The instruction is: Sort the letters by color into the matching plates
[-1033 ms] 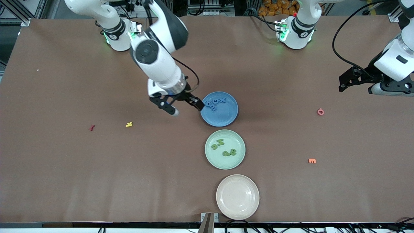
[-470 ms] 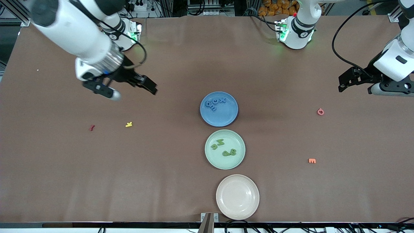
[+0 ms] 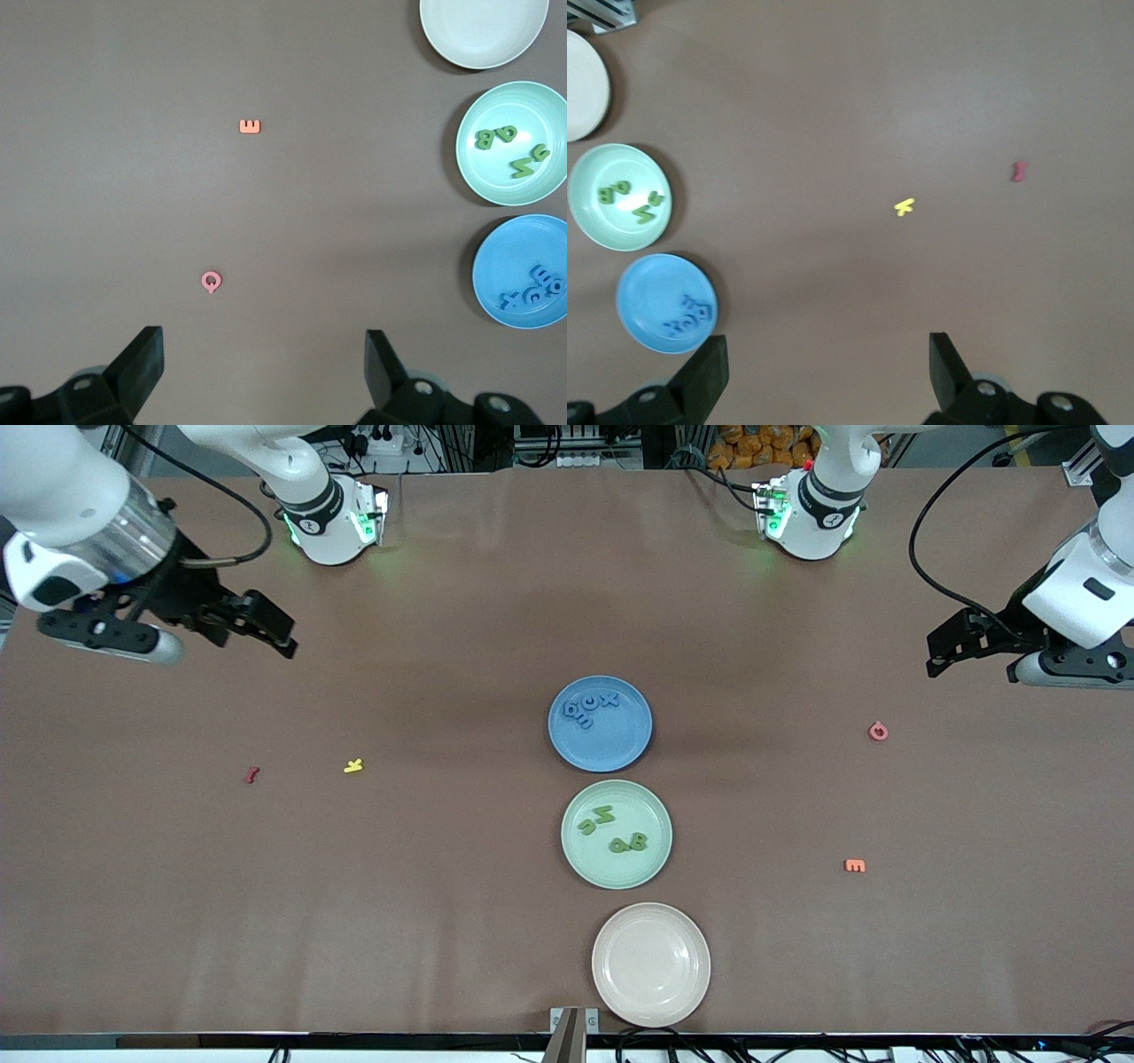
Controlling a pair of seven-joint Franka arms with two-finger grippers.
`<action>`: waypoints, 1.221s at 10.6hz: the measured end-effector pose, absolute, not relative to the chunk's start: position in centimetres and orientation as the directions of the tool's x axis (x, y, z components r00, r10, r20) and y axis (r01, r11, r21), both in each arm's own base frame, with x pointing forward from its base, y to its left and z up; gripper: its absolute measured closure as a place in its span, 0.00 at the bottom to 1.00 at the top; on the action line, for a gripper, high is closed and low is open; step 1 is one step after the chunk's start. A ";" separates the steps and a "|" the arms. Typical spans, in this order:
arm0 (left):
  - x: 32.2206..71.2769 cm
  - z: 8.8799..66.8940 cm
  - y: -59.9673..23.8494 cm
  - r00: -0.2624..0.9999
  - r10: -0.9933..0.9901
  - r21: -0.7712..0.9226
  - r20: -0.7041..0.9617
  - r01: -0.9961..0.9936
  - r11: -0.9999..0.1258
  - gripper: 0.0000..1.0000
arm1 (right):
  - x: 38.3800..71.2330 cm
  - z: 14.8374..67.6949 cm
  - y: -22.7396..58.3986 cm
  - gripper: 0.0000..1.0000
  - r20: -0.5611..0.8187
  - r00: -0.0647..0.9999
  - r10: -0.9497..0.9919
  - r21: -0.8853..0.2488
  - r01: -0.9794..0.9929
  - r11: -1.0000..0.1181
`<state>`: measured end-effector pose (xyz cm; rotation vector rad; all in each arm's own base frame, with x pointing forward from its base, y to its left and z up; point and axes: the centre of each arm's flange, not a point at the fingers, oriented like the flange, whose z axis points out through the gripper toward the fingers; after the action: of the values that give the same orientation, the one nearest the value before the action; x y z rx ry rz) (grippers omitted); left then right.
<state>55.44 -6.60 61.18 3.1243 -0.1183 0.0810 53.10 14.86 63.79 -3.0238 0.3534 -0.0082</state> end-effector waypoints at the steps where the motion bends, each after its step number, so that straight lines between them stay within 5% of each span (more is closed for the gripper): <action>1: 55.4 61.2 -6.6 0.996 -0.075 0.012 0.052 -0.076 -0.997 0.00 | 53.3 64.5 13.3 0.00 0.005 0.980 -0.198 -0.078 -0.197 -0.977; 7: 55.5 61.2 -6.6 0.996 -0.075 0.012 0.052 -0.076 -0.997 0.00 | 54.7 65.7 2.9 0.00 0.051 0.998 -0.028 -0.063 -0.025 -0.998; 13: 55.5 61.1 -6.7 0.996 -0.075 0.012 0.051 -0.076 -0.997 0.00 | 55.0 64.6 1.4 0.00 0.038 0.994 0.099 -0.043 0.100 -0.994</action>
<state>55.47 -6.65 61.10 3.1243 -0.1184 0.0786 54.96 1.44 64.60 -3.0922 -0.1543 -0.0554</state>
